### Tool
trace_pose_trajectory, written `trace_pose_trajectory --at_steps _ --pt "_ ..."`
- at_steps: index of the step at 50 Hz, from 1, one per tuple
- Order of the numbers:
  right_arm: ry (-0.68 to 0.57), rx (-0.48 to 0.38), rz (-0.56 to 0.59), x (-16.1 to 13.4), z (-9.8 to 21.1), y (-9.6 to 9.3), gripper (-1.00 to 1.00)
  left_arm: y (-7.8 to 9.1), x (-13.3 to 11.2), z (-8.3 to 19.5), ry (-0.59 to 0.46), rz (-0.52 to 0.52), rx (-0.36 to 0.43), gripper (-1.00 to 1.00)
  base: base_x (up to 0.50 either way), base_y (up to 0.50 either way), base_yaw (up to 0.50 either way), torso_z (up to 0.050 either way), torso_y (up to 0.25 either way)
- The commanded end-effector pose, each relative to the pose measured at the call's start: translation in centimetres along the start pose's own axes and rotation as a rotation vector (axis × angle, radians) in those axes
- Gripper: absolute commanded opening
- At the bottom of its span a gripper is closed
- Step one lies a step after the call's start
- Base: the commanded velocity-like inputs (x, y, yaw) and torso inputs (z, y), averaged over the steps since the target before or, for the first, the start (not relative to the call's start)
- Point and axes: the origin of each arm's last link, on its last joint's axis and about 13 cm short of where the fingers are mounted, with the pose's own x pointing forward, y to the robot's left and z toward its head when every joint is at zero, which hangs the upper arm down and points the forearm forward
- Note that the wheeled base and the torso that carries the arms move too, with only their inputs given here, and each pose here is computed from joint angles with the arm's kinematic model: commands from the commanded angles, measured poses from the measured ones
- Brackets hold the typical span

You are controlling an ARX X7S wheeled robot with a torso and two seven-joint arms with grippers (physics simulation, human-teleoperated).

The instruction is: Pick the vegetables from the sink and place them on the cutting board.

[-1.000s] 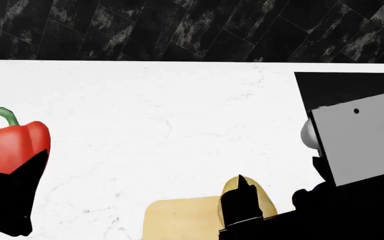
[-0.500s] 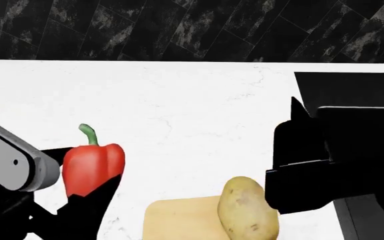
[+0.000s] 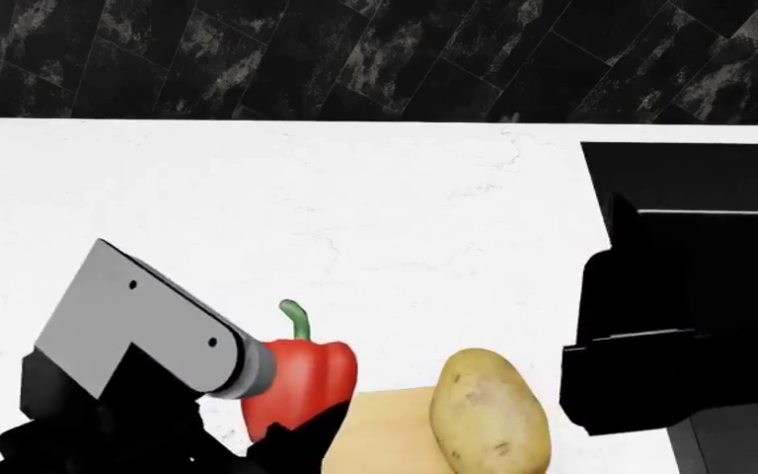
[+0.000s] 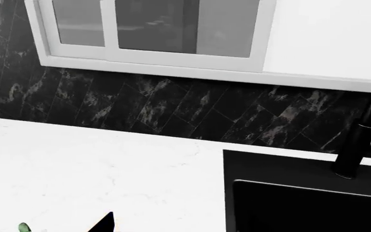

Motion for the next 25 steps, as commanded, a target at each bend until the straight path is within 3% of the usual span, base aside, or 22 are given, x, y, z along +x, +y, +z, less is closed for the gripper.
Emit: trace_pose_trajectory --at_steps 1,25 --pt "0.003 0.017 0.004 0.4 -0.3 0.1 1.0 -0.5 1.3 -0.1 0.027 -0.01 -0.023 -1.0 0.0 0.0 0.0 0.0 0.0" --pt "0.02 0.037 0.012 0.9 -1.4 0.1 1.0 -1.7 3.3 -0.4 0.072 -0.033 -0.041 -1.0 0.0 0.0 0.0 0.0 0.0"
